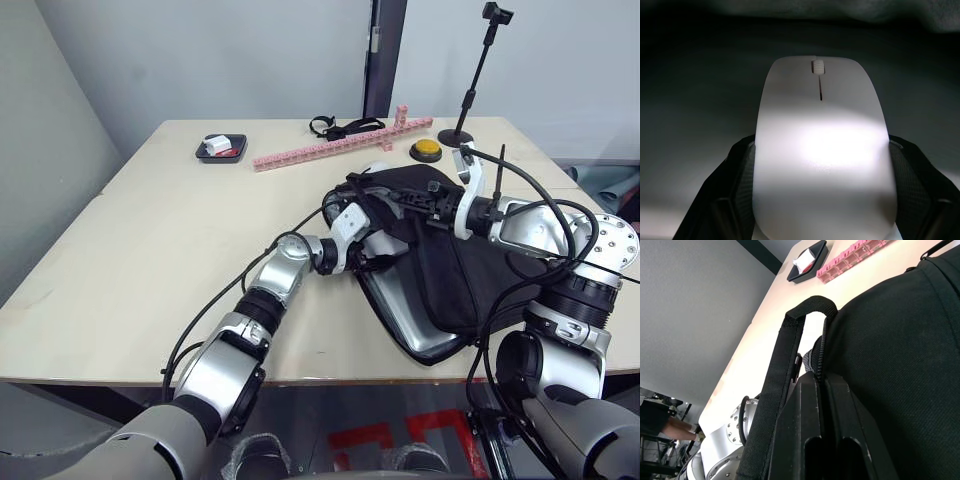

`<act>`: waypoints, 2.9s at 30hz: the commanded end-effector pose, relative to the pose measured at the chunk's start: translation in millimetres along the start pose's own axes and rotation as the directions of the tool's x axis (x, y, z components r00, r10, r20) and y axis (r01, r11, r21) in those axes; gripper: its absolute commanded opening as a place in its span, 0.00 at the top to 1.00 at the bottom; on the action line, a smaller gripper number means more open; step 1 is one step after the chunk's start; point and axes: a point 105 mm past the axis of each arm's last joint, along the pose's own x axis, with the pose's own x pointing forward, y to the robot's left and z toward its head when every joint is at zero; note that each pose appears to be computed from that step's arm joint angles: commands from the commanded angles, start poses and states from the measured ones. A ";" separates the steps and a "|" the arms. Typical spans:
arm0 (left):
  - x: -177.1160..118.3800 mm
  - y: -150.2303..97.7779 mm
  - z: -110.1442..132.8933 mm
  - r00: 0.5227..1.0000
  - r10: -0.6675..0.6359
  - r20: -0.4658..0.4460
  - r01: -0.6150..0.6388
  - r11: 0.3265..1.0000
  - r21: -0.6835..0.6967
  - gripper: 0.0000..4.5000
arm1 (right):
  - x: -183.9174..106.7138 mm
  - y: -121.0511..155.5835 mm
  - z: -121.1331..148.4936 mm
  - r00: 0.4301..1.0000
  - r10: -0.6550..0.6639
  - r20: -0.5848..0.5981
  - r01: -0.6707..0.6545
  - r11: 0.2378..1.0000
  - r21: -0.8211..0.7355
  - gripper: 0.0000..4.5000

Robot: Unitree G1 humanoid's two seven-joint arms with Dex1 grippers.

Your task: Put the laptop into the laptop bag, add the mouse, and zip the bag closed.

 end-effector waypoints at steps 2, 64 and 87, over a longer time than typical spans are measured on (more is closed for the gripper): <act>10.1 -6.0 -8.8 0.999 -0.025 -0.048 0.024 1.000 -0.018 0.38 | -1.4 29.6 10.3 0.991 0.132 0.022 -0.131 0.990 -0.054 1.00; -244.1 0.2 -11.4 0.946 0.269 -0.180 -0.287 0.954 -0.082 0.01 | 12.6 24.2 -68.9 0.897 0.126 -0.424 -0.369 0.740 -0.562 1.00; -300.7 6.9 -3.0 0.889 0.378 -0.258 -0.396 0.918 -0.019 0.00 | 19.9 7.7 -72.4 0.831 0.122 -0.543 -0.529 0.476 -0.703 0.48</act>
